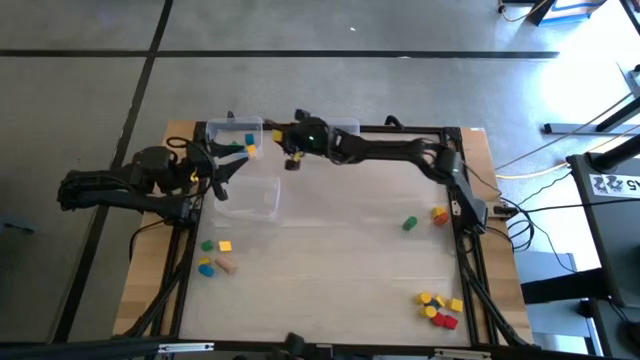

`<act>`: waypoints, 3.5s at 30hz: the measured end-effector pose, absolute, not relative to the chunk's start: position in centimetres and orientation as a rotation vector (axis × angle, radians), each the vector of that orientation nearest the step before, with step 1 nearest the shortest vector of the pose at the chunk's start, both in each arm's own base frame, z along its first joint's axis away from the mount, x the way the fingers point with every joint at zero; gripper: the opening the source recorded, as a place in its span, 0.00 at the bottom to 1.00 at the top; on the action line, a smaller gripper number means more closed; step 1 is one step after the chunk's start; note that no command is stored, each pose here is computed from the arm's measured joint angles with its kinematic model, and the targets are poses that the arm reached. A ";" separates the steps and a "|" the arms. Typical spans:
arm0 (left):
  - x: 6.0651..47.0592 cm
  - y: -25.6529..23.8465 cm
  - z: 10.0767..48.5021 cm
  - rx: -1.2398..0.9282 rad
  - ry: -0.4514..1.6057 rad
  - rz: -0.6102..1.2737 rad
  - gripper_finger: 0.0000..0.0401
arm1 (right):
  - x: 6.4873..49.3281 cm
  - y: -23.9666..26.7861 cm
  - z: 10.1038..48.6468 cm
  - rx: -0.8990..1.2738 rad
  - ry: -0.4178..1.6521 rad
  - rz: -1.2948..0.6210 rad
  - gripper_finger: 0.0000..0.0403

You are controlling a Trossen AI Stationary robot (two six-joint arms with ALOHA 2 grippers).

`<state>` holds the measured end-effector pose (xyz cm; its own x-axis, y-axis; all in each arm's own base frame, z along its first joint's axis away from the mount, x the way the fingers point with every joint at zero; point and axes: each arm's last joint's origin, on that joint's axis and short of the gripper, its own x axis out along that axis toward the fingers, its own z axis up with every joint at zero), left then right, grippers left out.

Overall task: Sort blocks by size
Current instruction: Put the yellow square game block into the top left transparent bin

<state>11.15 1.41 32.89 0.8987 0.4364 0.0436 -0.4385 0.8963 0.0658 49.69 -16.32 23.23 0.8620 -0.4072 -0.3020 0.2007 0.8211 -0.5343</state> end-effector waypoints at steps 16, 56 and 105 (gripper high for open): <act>11.2 1.4 32.9 0.054 -0.033 0.452 0.39 | 56.6 -20.4 20.0 -0.513 0.209 -0.417 0.36; 11.2 1.4 32.8 0.048 -0.024 0.452 0.39 | 57.1 -20.1 18.1 -0.498 0.182 -0.390 0.70; 23.1 1.1 24.6 -0.119 0.397 0.382 0.39 | 32.6 5.1 35.6 -0.643 1.157 0.005 0.70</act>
